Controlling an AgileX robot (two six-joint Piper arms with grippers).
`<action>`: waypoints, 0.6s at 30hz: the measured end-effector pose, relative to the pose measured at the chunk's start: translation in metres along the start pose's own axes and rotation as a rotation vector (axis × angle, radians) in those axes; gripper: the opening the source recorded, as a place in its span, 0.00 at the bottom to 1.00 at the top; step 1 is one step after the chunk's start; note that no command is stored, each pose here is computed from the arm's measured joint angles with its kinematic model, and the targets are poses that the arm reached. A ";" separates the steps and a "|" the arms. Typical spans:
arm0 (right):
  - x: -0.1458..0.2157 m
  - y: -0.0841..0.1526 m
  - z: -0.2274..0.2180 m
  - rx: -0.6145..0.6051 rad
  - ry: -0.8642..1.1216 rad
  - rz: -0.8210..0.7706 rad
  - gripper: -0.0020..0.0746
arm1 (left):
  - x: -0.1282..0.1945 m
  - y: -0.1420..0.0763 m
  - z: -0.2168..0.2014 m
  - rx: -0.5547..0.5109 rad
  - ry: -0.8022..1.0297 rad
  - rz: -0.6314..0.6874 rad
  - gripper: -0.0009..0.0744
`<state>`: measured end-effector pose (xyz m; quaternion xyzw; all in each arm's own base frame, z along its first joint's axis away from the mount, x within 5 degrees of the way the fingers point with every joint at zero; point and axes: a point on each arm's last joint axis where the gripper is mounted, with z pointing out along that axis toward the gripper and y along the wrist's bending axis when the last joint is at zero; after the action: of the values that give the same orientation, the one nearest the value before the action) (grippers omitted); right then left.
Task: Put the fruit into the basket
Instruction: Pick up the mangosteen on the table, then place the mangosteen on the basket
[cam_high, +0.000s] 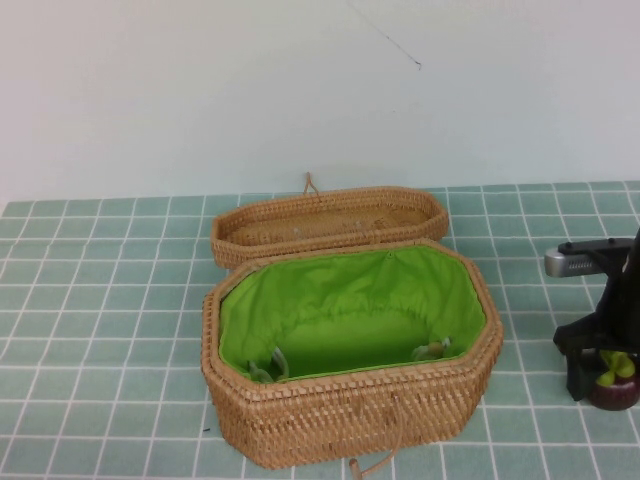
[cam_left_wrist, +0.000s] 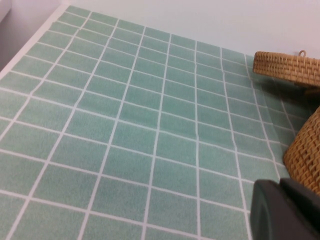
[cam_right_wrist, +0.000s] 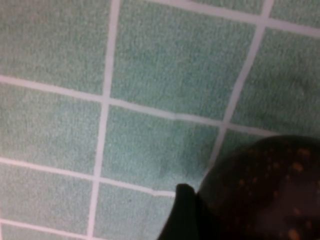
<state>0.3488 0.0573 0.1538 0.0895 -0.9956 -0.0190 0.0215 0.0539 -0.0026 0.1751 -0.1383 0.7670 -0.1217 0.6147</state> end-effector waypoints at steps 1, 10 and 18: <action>0.000 -0.001 -0.001 0.007 -0.001 0.000 0.75 | 0.000 0.000 0.000 0.000 0.000 0.000 0.01; -0.002 0.001 -0.041 0.013 -0.100 0.001 0.74 | 0.000 0.000 0.000 0.000 0.000 0.000 0.01; -0.007 0.015 -0.113 -0.111 -0.190 0.017 0.72 | 0.000 0.000 0.000 0.000 0.000 0.000 0.01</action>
<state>0.3579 0.0690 0.2665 0.0773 -0.9913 -0.0821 -0.0679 0.0539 -0.0026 0.1751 -0.1383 0.7670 -0.1217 0.6147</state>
